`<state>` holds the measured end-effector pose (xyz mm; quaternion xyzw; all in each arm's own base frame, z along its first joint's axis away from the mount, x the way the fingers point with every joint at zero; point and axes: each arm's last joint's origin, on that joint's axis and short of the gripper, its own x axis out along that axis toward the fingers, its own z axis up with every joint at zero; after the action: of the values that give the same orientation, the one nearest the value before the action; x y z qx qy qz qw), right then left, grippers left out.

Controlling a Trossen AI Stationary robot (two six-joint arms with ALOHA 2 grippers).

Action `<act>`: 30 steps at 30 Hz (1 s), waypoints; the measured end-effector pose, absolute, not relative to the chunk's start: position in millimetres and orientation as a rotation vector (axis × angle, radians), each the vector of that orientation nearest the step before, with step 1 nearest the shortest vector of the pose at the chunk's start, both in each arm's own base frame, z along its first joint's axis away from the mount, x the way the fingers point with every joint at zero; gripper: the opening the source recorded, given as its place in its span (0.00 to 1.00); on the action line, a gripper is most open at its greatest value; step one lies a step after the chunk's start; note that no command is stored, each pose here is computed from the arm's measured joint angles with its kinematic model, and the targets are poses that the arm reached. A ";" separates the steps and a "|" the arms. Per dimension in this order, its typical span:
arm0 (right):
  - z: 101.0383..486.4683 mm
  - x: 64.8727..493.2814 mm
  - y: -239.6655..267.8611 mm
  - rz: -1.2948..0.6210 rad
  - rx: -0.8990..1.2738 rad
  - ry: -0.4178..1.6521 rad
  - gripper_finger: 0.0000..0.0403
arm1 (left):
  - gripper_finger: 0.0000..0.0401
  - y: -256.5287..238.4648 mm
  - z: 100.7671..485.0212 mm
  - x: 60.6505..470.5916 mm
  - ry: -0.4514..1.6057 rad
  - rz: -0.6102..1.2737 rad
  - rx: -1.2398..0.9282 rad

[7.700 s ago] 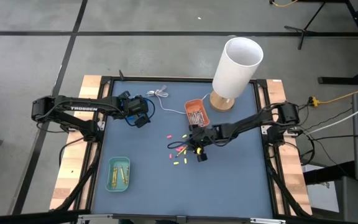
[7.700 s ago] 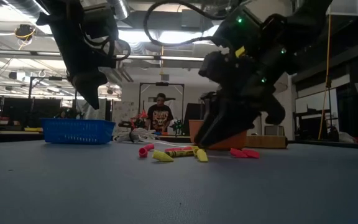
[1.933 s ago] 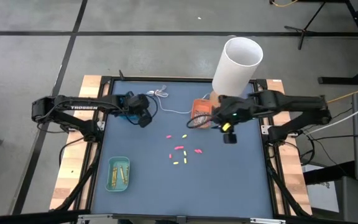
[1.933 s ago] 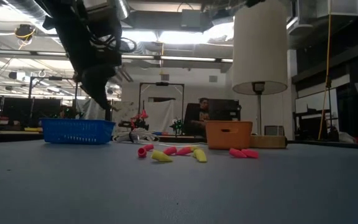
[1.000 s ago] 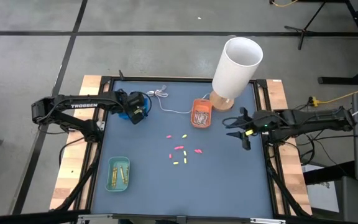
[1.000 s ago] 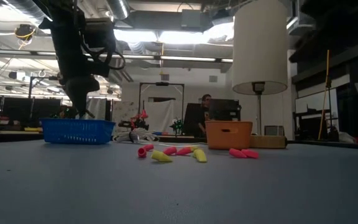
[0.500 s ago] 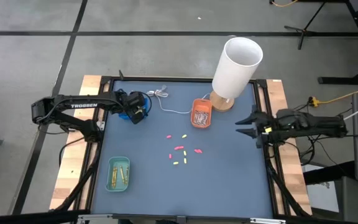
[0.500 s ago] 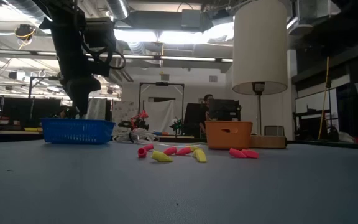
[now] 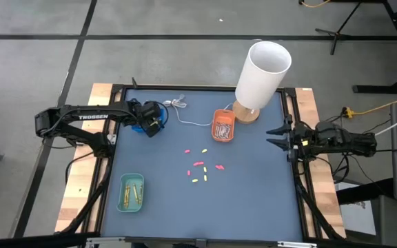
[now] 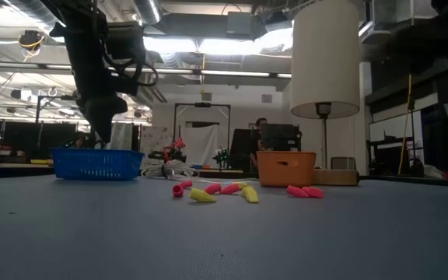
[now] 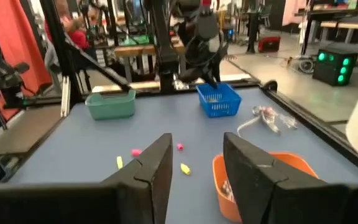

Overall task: Sort crayons
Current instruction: Return to Home Position

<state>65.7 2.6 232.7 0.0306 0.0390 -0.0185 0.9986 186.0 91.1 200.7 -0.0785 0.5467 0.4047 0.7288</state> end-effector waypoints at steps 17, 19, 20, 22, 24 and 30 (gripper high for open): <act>183.5 90.2 4.8 -0.045 0.065 0.046 0.35 | 0.24 92.5 202.0 189.6 1.160 0.893 -0.177; 178.2 92.3 5.0 -0.044 0.066 0.037 0.35 | 0.24 92.5 202.0 189.6 1.160 0.893 -0.177; 176.0 93.0 5.0 -0.044 0.066 0.035 0.35 | 0.24 92.5 202.0 189.6 1.160 0.893 -0.177; 172.4 93.9 5.1 -0.044 0.065 0.041 0.35 | 0.24 92.5 202.0 189.6 1.160 0.893 -0.176; 172.8 94.1 5.2 -0.044 0.066 0.033 0.35 | 0.24 92.5 202.0 189.6 1.160 0.893 -0.177; 175.9 94.2 4.9 -0.052 0.022 -0.001 0.35 | 0.24 92.5 201.9 189.6 1.160 0.893 -0.177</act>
<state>94.2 4.9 175.9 0.0111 -0.0005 -0.0261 0.9996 189.6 92.5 201.9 -0.0806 0.5289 0.4071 0.7403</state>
